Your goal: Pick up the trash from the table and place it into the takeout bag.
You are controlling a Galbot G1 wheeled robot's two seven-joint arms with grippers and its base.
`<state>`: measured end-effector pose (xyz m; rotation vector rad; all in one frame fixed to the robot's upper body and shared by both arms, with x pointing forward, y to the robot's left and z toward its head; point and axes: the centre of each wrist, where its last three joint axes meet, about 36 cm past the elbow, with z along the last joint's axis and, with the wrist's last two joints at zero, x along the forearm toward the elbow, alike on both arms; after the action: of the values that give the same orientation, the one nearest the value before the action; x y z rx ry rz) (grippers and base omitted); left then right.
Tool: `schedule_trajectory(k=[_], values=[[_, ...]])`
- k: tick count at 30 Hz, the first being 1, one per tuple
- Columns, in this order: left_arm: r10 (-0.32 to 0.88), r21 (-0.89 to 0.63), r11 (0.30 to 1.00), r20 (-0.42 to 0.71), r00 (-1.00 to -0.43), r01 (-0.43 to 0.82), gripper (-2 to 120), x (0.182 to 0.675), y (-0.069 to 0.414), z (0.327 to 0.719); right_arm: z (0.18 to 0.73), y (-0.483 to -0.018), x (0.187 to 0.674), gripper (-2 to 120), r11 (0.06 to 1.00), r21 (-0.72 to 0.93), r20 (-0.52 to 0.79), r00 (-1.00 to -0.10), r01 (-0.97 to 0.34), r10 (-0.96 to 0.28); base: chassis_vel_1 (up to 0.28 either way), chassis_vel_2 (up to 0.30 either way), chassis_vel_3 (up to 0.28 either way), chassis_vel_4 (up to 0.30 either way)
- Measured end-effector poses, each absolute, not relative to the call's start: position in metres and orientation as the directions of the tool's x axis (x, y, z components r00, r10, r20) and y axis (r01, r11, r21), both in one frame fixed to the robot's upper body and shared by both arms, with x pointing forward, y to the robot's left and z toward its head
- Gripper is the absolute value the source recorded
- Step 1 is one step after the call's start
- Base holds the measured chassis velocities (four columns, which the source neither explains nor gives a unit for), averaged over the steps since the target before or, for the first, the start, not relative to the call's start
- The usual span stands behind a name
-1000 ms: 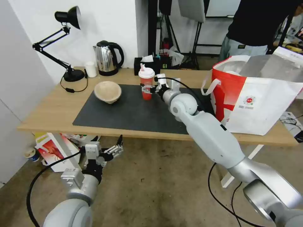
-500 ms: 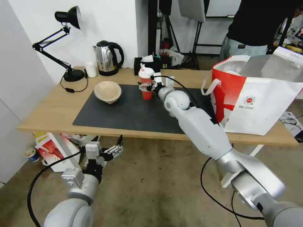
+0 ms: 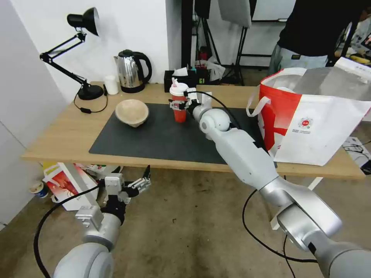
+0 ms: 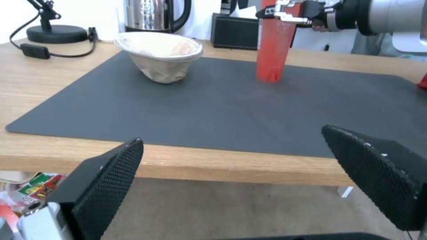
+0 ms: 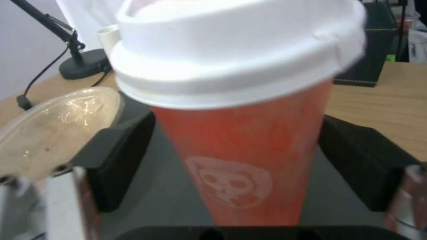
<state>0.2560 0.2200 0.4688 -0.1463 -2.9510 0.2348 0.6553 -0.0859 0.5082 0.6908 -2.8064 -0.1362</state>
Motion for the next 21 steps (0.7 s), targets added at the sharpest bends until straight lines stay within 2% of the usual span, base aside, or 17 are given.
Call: schedule_trajectory(k=[2,3,7,8,16,18,21], values=[[0.111,-0.164,0.983,0.165,-0.980,0.084,100,0.256,0.220,0.469,0.505,-0.085,0.654,72,0.883,0.150,0.219,-0.856,-0.446,-0.469,0.000,0.000,0.000,0.000],[0.111,-0.164,0.983,0.165,-0.980,0.084,100,0.256,0.220,0.469,0.505,-0.085,0.654,72,0.883,0.150,0.219,-0.856,-0.446,-0.469,0.000,0.000,0.000,0.000],[0.112,-0.165,0.983,0.163,-0.980,0.085,100,0.257,0.220,0.468,0.502,-0.086,0.652,55,0.882,0.153,0.220,-0.855,-0.446,-0.470,0.000,0.000,0.000,0.000],[0.112,-0.165,0.983,0.163,-0.980,0.085,100,0.257,0.220,0.468,0.502,-0.086,0.652,55,0.882,0.153,0.220,-0.855,-0.446,-0.470,0.000,0.000,0.000,0.000],[0.113,-0.166,0.982,0.163,-0.980,0.085,100,0.256,0.220,0.467,0.507,-0.099,0.643,33,0.879,0.151,0.202,-0.856,-0.453,-0.476,0.000,0.000,0.000,0.000],[0.113,-0.166,0.982,0.163,-0.980,0.085,100,0.256,0.220,0.467,0.508,-0.100,0.642,32,0.878,0.151,0.200,-0.856,-0.454,-0.476,0.000,0.000,0.000,0.000],[0.113,-0.166,0.982,0.161,-0.981,0.086,100,0.256,0.220,0.468,0.527,-0.110,0.632,24,0.874,0.139,0.165,-0.859,-0.466,-0.484,0.000,0.000,0.000,0.000]])
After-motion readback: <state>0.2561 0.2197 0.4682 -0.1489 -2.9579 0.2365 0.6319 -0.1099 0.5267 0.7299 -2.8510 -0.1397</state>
